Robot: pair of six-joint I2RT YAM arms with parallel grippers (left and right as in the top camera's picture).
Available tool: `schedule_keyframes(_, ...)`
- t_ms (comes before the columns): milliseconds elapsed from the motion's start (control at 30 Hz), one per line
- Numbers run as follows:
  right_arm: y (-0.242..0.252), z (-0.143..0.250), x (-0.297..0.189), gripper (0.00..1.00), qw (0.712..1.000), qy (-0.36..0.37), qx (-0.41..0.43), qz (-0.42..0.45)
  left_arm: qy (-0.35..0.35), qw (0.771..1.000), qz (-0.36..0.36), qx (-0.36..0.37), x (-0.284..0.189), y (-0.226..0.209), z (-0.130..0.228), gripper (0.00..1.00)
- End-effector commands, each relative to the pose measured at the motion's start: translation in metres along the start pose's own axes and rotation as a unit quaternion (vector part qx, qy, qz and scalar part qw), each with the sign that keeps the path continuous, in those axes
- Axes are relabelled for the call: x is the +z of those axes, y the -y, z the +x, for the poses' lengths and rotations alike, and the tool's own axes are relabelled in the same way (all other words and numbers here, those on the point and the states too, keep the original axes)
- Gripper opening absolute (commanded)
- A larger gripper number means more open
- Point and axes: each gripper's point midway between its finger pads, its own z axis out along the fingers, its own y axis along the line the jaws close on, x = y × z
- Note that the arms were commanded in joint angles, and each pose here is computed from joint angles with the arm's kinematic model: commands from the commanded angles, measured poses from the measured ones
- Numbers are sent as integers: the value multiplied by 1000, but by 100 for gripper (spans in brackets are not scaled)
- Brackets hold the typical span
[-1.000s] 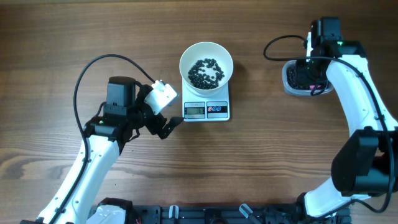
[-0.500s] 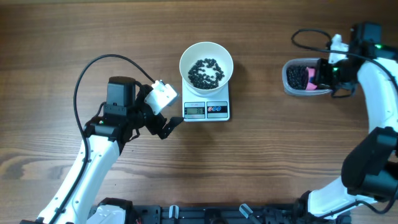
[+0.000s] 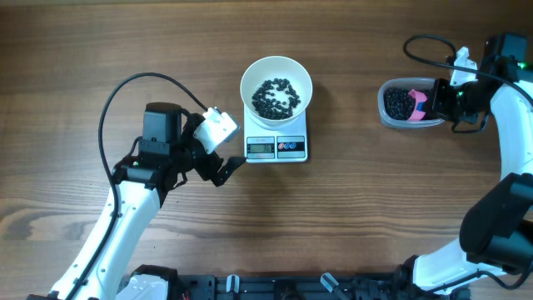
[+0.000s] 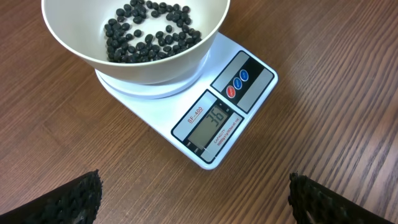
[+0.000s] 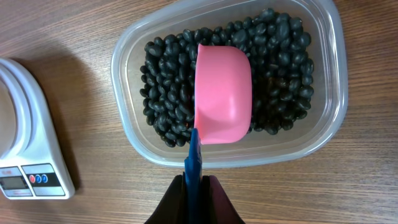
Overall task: Scoop item into bowl and weigh 150g on scale
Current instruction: 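Dig the scoop into the beans with right gripper to refill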
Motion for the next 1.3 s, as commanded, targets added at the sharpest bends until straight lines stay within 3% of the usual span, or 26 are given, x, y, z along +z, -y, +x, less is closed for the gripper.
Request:
schedule_keyframes(0, -2, 1, 12, 4, 1000, -17, 10, -21, -2, 1000, 0, -6, 1, 0, 3, 100)
schedule_keyframes(367, -16, 5, 20, 4, 996, -33, 15, -87, -2, 1000, 0, -6, 1, 0, 3, 100)
schedule_keyframes(633, 6, 3, -2, 4, 987, -6, 53, -150, -2, 1000, 0, -6, 1, 0, 3, 100)
schedule_keyframes(967, 6, -2, -6, 4, 984, 10, 50, -173, -4, 1000, 1, -7, 1, 0, 4, 100)
schedule_keyframes(1267, -1, 4, 11, 4, 988, -17, 43, -146, -4, 1000, 1, -7, 1, 0, 4, 100)
